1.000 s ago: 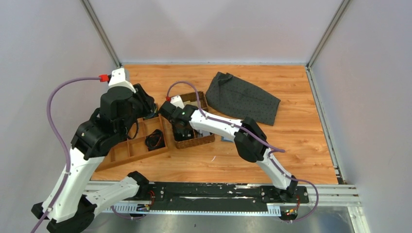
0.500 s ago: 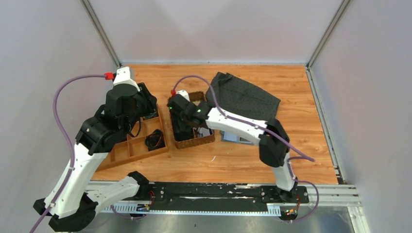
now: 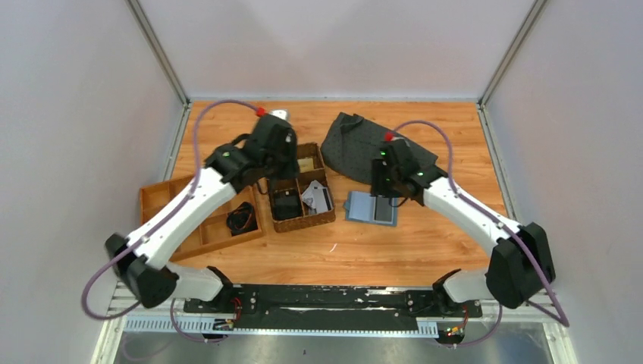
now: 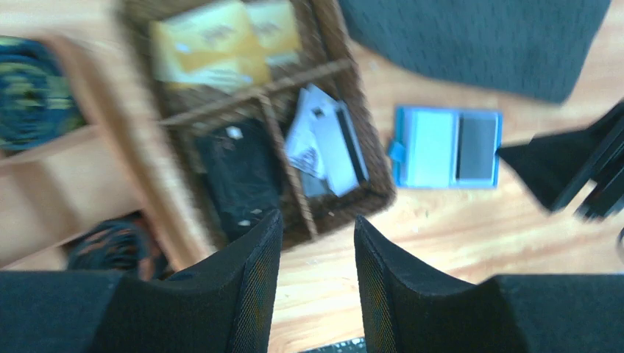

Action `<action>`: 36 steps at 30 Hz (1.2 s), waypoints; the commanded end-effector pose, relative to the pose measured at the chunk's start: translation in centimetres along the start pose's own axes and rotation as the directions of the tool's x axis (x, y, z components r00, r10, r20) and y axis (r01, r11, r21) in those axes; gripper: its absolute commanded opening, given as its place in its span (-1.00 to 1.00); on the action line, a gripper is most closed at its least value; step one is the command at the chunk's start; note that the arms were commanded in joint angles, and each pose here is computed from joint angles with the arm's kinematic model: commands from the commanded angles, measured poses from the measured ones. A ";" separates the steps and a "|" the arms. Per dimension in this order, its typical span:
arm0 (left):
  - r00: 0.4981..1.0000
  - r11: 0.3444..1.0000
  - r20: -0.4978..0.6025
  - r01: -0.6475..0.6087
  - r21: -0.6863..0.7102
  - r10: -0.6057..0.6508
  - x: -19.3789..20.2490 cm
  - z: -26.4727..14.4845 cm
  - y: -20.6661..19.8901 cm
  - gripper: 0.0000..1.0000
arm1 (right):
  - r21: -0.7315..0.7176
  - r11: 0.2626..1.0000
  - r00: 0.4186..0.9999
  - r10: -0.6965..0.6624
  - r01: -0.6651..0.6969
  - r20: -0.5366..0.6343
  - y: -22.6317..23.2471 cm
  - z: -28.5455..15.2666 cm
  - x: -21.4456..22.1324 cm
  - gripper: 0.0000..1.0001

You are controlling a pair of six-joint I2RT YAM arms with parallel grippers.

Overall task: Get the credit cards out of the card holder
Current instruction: Place the credit card in the storage box, then remove the credit card from the card holder.

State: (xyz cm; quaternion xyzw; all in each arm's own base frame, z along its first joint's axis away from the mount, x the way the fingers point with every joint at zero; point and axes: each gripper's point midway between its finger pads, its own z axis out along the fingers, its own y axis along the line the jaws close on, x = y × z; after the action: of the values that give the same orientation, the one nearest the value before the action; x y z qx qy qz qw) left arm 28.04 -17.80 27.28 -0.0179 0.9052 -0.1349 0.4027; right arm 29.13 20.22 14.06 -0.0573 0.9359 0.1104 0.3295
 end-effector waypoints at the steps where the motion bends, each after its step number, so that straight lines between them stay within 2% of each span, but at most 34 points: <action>1: 0.984 0.980 -0.150 -0.063 0.187 0.091 4.8 3.5 -6.9 -0.12 | -0.065 0.982 0.982 0.171 -0.176 -0.082 -4.8 0.4 3.3 0.12; 7: 0.957 0.889 -0.267 0.023 0.457 0.112 9.1 7.6 -15.7 -0.10 | -0.247 0.885 0.918 0.372 -0.395 -0.139 -6.5 1.4 5.0 0.08; 11: 0.939 0.832 -0.330 0.101 0.546 0.103 11.2 10.5 -19.1 -0.08 | -0.337 0.822 0.889 0.424 -0.459 -0.175 -6.6 2.2 5.2 0.03; 16: 0.915 0.826 -0.389 0.137 0.548 0.107 13.8 14.1 -20.6 -0.07 | -0.359 0.789 0.867 0.454 -0.499 -0.208 -7.2 3.0 5.5 0.01; 21: 0.892 0.822 -0.445 0.191 0.537 0.083 16.0 16.5 -21.3 -0.07 | -0.347 0.789 0.862 0.459 -0.507 -0.215 -7.5 3.8 5.7 0.01; 28: 0.868 0.833 -0.491 0.220 0.509 0.071 18.1 18.2 -21.1 -0.06 | -0.324 0.789 0.852 0.468 -0.523 -0.235 -8.1 4.7 6.7 -0.01; 36: 0.850 0.804 -0.514 0.225 0.550 0.114 19.4 18.2 -22.5 -0.06 | -0.304 0.794 0.849 0.473 -0.526 -0.234 -8.6 4.9 7.2 -0.01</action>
State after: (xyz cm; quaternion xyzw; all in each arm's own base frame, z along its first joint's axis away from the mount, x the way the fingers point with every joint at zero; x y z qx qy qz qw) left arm 27.18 -44.56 6.76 0.0977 0.9031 -0.3978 0.1291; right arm 28.36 13.41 5.08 0.1184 0.9014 0.3610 0.2076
